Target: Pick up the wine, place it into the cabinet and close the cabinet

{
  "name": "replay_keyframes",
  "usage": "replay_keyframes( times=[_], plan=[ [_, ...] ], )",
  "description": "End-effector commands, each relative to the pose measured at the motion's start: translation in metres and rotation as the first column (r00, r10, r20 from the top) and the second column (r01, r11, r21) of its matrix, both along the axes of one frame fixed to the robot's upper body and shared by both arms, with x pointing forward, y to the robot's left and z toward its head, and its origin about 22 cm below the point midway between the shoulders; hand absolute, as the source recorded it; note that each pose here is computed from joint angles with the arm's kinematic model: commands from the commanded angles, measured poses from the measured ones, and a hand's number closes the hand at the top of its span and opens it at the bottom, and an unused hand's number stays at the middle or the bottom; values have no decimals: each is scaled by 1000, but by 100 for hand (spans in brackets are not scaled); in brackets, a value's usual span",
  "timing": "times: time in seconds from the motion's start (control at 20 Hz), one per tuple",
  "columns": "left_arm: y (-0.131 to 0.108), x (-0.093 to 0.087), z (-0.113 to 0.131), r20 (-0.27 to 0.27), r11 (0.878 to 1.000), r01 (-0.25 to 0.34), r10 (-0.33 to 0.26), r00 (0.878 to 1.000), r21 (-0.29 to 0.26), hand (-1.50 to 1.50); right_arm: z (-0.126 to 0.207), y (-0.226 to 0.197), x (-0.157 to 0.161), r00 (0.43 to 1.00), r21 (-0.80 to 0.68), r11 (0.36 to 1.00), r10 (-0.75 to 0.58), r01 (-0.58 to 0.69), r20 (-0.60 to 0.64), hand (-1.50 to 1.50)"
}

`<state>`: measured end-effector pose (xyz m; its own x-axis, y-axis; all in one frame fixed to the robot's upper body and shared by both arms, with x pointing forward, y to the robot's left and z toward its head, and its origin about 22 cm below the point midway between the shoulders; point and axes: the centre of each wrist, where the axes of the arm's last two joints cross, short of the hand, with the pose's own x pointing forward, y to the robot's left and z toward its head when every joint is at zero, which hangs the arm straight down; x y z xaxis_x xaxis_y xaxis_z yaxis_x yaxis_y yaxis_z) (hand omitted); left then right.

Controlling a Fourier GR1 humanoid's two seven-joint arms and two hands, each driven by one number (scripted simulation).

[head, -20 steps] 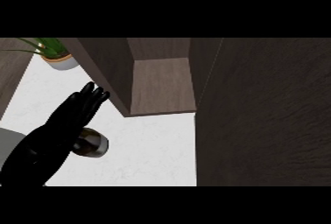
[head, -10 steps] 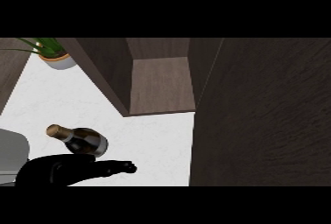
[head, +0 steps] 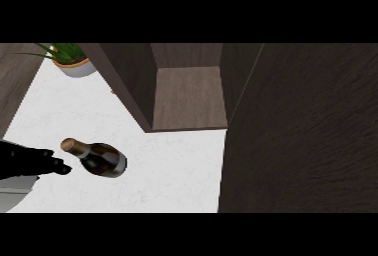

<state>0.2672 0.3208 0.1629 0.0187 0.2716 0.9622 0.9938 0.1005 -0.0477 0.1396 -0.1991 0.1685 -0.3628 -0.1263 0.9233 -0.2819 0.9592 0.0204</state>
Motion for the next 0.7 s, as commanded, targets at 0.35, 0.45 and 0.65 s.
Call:
replay_keyframes(
  times=[0.35,0.45,0.65],
  plan=[
    [37,25,48,-12,995,85,-85,996,46,-150,37,13,-39,1000,37,999,-30,30,4,-150],
    [37,33,37,-17,997,71,-71,997,42,-150,38,12,-45,1000,35,999,-10,10,-9,-150],
    [31,48,22,-34,995,76,-74,997,65,-150,35,13,-39,1000,25,1000,-8,9,-8,-150]
  ],
)
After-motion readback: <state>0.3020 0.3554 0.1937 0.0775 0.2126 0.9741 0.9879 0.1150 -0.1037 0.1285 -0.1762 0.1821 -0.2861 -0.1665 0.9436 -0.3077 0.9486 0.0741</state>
